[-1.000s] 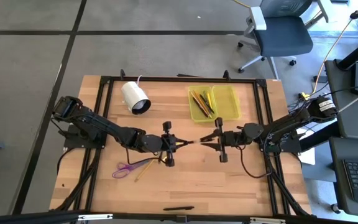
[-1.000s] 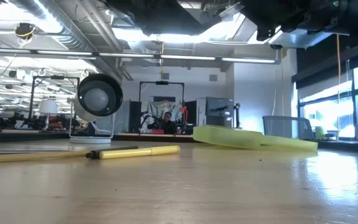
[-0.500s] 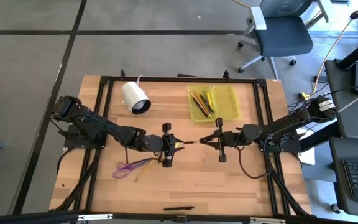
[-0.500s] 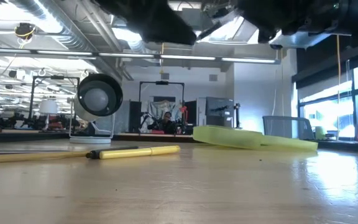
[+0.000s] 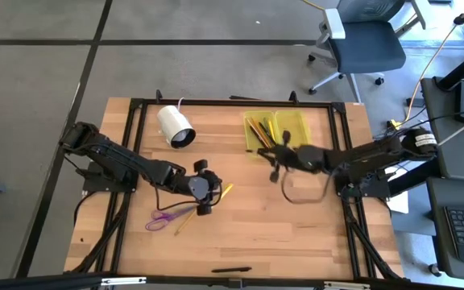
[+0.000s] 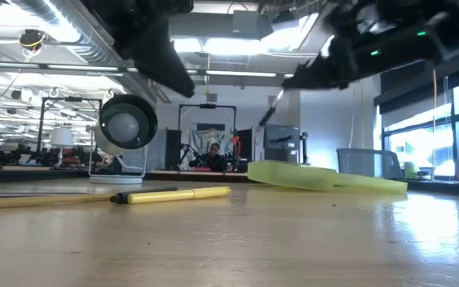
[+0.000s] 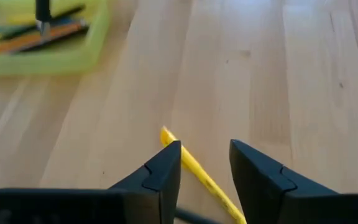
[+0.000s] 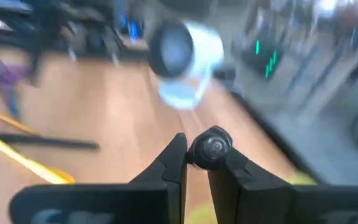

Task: Pick & place school supplies into a supply box
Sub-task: Put the black pen into the yellow supply box, then put the yellow pen into the yellow supply box

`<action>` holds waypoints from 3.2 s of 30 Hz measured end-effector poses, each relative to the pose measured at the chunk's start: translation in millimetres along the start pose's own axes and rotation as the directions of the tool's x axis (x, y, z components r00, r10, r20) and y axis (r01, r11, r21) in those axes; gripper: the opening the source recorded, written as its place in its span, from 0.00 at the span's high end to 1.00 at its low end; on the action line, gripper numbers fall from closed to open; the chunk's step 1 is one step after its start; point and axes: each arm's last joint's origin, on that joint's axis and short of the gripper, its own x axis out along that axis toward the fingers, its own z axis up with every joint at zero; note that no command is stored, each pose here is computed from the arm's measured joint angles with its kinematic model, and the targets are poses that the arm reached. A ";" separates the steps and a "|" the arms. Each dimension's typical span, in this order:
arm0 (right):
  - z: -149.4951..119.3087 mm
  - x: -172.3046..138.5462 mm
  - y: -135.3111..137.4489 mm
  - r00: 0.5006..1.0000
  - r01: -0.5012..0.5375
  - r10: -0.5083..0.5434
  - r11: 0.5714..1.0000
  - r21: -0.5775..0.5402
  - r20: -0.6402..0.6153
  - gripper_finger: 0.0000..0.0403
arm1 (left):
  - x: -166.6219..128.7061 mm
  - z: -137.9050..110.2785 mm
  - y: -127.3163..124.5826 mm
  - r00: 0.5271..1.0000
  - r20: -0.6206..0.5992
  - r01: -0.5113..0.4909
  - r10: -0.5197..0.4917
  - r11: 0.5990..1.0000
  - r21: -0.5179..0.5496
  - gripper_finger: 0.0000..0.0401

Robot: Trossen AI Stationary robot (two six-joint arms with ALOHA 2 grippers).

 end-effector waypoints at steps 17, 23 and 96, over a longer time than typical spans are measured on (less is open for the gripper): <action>38.9 36.0 -122.3 0.855 0.070 0.125 0.934 0.351 -0.503 0.87 | 0.0 -2.8 -0.1 0.999 -0.037 0.026 -0.027 0.999 -0.029 0.71; 8.1 60.9 -129.5 0.773 0.099 0.165 0.923 0.372 -0.613 0.87 | 0.0 -2.8 -0.3 0.999 -0.037 0.030 -0.031 0.999 -0.030 0.72; 36.9 56.7 -46.2 0.688 -0.126 0.253 0.965 0.231 -0.680 0.67 | 95.2 -45.8 -5.7 0.973 -0.230 -0.071 0.013 0.967 -0.246 0.70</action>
